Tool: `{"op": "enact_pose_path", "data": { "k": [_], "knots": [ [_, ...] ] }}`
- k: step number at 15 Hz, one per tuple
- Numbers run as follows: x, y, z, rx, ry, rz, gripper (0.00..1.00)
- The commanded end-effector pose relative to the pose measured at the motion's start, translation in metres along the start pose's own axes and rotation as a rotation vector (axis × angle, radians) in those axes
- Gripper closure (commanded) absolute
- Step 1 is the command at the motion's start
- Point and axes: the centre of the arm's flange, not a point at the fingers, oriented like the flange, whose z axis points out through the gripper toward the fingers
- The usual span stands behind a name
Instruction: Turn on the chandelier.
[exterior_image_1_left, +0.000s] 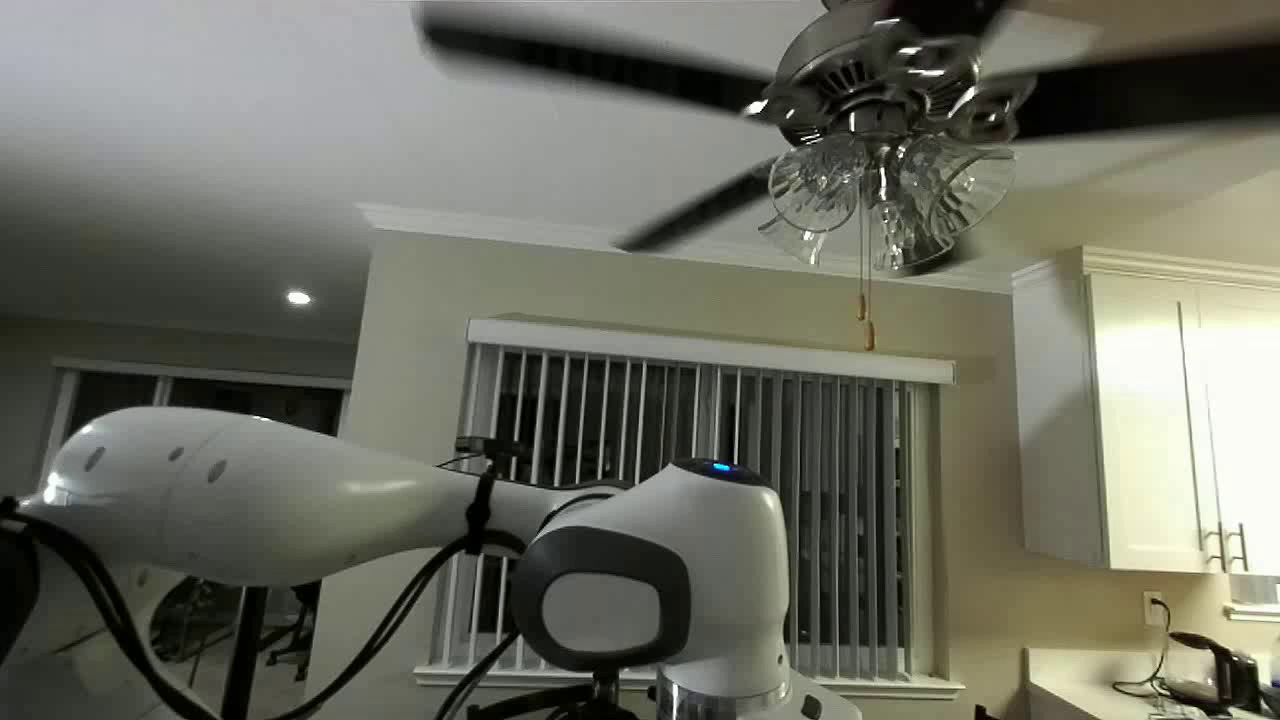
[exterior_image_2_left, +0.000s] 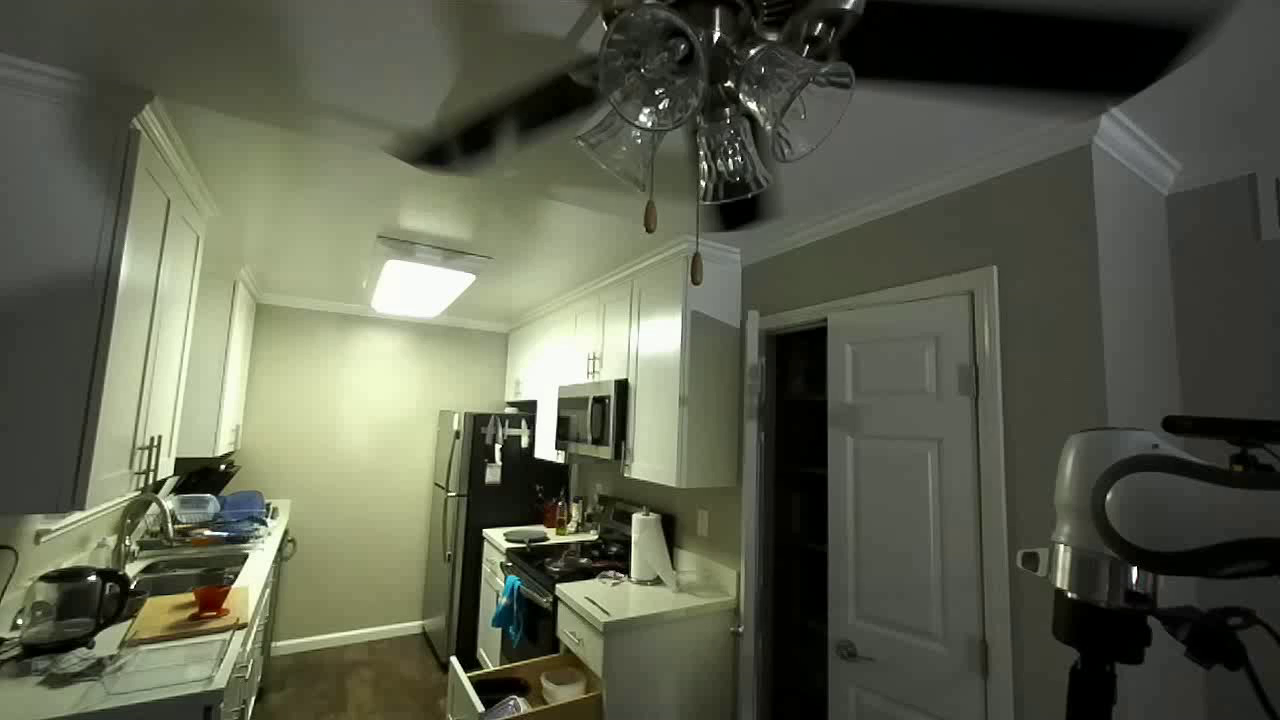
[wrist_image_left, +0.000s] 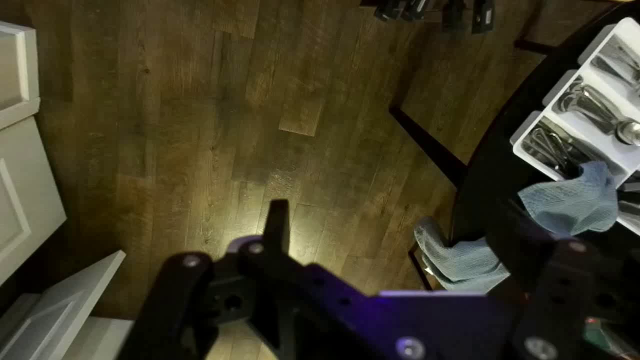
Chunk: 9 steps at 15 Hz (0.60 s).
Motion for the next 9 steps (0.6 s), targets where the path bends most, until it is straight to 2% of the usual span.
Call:
{"op": "enact_pose_path", "data": {
  "k": [1, 3, 4, 9],
  "knots": [
    [0.000, 0.000, 0.000, 0.000, 0.000, 0.000, 0.00],
    [0.000, 0.000, 0.000, 0.000, 0.000, 0.000, 0.00],
    [-0.001, -0.023, -0.002, 0.008, 0.028, -0.134, 0.00],
    [-0.008, -0.128, -0.031, -0.047, 0.125, -0.350, 0.00]
  ]
}}
